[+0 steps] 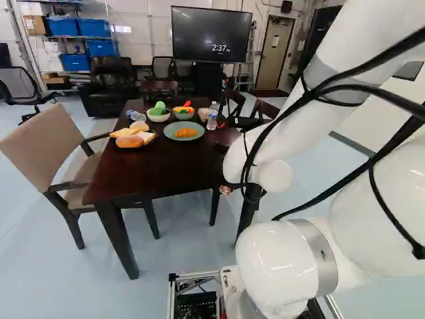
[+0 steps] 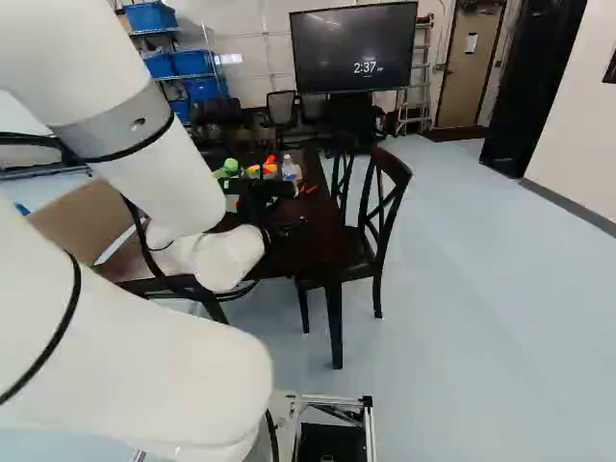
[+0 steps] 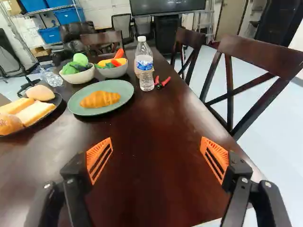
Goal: Move the croissant to the empty plate
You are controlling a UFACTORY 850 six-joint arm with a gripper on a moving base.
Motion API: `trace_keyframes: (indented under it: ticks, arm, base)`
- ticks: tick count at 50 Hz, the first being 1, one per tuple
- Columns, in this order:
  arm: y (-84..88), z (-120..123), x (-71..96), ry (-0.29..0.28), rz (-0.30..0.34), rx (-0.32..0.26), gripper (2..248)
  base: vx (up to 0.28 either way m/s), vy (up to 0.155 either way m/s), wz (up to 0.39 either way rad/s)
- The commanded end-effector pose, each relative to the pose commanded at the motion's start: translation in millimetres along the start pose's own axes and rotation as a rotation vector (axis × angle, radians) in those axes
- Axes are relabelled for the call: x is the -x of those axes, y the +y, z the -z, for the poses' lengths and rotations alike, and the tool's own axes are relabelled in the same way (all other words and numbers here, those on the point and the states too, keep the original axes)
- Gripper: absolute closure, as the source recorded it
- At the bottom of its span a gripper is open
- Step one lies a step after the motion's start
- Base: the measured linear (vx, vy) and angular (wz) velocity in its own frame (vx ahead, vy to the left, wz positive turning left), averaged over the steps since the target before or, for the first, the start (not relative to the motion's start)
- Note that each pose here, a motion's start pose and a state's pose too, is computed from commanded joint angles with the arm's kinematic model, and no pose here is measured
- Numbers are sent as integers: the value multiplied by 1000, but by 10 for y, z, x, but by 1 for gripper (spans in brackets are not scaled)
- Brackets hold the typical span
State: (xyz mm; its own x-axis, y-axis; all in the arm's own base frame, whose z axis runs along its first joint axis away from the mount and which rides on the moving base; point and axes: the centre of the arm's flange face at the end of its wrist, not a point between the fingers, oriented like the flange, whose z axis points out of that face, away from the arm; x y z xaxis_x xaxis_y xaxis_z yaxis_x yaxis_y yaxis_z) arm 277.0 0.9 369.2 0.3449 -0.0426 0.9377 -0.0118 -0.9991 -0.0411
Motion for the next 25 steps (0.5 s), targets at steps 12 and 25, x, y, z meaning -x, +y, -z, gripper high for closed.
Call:
trace_keyframes:
  ticks: [12, 25]
  arm:
    - [8, 34, 38, 14, 29, 2, 3]
    - [11, 50, 55, 21, 42, 3, 3]
  base:
    - [0, 0, 0]
    - [0, 0, 0]
